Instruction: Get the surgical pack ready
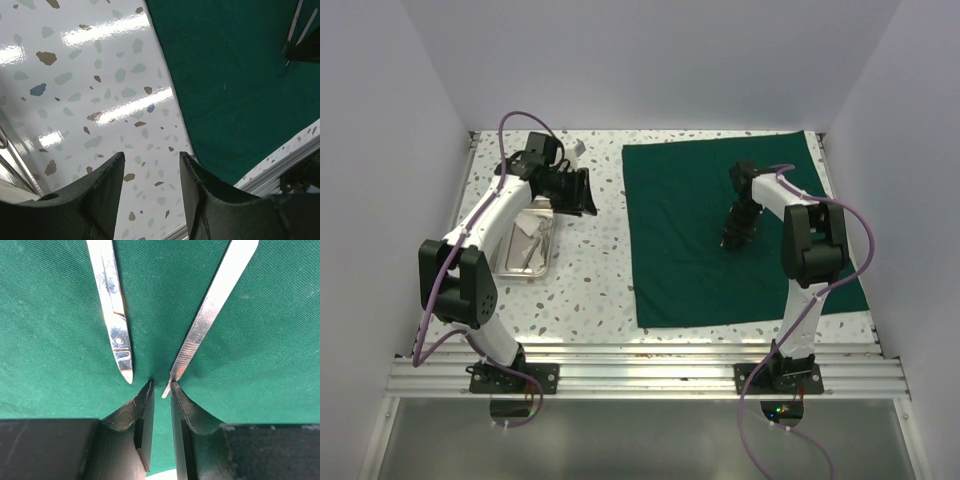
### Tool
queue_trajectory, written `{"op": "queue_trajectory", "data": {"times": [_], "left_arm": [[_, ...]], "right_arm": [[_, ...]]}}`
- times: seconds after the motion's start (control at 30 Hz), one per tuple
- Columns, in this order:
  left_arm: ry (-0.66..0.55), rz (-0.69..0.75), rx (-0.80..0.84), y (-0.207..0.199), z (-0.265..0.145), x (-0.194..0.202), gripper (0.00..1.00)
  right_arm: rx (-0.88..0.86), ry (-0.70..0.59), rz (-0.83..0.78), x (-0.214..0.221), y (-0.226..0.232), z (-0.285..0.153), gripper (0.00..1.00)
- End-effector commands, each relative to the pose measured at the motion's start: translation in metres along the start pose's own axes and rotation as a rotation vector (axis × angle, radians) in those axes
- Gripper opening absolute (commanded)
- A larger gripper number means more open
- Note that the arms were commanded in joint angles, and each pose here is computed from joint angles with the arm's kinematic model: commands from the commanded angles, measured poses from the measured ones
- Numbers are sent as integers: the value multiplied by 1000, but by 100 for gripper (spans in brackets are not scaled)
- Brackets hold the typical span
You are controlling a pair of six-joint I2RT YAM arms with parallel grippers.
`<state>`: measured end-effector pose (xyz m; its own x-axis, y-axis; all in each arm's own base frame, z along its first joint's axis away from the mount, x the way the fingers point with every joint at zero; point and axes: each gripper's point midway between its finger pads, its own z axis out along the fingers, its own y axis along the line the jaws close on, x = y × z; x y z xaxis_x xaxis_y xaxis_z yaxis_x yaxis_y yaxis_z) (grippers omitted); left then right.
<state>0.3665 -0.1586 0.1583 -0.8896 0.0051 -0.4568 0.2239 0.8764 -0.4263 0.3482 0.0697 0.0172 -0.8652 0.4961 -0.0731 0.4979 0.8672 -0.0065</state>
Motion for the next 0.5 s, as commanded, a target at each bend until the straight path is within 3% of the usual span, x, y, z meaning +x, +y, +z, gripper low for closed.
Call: {"op": "queue_trajectory", "data": {"times": [0.0,0.47], "left_arm": [[-7,7,27,-4,2,-3,52],[0,11,32,-4,3,-1,52]], "right_arm": [[14,12,1,3,-5,5,24],[12,14,7,15,-14,3,25]]}}
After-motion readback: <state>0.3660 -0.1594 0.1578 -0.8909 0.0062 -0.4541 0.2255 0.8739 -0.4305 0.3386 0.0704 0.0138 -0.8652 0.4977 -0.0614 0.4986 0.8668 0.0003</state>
